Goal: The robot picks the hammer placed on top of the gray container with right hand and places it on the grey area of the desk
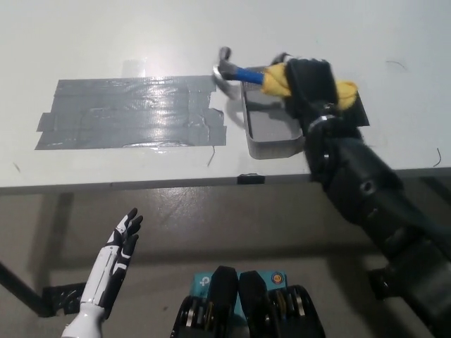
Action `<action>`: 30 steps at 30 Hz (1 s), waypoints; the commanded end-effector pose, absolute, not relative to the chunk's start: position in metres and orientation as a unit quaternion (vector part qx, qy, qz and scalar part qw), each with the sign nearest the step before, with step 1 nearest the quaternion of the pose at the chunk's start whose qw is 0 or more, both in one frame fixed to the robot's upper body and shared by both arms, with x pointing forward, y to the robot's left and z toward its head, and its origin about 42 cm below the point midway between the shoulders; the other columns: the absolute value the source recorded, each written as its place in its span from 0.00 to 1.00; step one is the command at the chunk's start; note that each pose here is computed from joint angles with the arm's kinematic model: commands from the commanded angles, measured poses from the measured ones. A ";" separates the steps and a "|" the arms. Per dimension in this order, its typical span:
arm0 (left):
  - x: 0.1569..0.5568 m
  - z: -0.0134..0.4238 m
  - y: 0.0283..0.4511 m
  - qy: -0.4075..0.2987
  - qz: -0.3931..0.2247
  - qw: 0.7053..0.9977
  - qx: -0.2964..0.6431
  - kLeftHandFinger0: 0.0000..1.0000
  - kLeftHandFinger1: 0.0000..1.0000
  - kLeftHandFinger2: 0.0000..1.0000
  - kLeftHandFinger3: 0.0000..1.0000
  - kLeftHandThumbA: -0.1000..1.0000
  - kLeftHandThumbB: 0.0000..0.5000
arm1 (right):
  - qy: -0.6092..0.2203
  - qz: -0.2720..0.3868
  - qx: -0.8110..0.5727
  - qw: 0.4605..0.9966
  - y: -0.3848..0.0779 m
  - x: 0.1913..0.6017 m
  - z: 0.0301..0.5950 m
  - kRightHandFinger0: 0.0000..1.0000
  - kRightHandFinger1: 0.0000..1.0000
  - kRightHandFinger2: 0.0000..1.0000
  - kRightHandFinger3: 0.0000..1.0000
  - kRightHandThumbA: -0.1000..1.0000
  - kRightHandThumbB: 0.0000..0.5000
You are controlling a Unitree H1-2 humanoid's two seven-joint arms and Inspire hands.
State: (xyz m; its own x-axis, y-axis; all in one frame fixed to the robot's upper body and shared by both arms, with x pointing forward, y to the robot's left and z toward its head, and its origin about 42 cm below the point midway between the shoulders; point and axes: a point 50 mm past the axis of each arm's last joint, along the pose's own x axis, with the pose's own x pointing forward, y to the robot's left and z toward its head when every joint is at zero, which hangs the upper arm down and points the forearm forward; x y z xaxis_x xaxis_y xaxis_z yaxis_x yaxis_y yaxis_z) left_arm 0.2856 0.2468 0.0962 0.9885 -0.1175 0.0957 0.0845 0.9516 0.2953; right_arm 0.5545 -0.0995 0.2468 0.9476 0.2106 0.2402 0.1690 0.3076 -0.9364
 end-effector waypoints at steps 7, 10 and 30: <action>0.294 0.125 0.253 -0.108 -0.063 0.978 0.169 1.00 1.00 1.00 1.00 1.00 0.29 | -0.467 -0.029 -0.524 0.712 0.038 0.531 0.400 0.00 0.13 0.55 0.69 0.00 0.35; 0.294 0.125 0.255 -0.107 -0.061 0.978 0.169 1.00 1.00 1.00 1.00 1.00 0.27 | -0.469 -0.027 -0.520 0.714 0.042 0.530 0.405 0.00 0.13 0.55 0.71 0.00 0.33; 0.292 0.123 0.248 -0.109 -0.076 0.977 0.165 1.00 1.00 1.00 1.00 1.00 0.29 | -0.339 0.101 -0.539 0.764 0.104 0.507 0.355 0.00 0.09 0.51 0.18 0.00 0.51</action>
State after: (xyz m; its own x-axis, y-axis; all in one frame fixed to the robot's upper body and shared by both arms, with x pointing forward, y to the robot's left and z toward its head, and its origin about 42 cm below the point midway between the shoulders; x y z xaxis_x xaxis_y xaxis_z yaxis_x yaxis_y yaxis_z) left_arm 0.2887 0.2502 0.1101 0.9793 -0.1532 0.1324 0.1033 0.9404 0.3241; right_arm 0.5148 0.0785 0.3286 0.7540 0.4977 0.4287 0.2610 0.3719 -0.8908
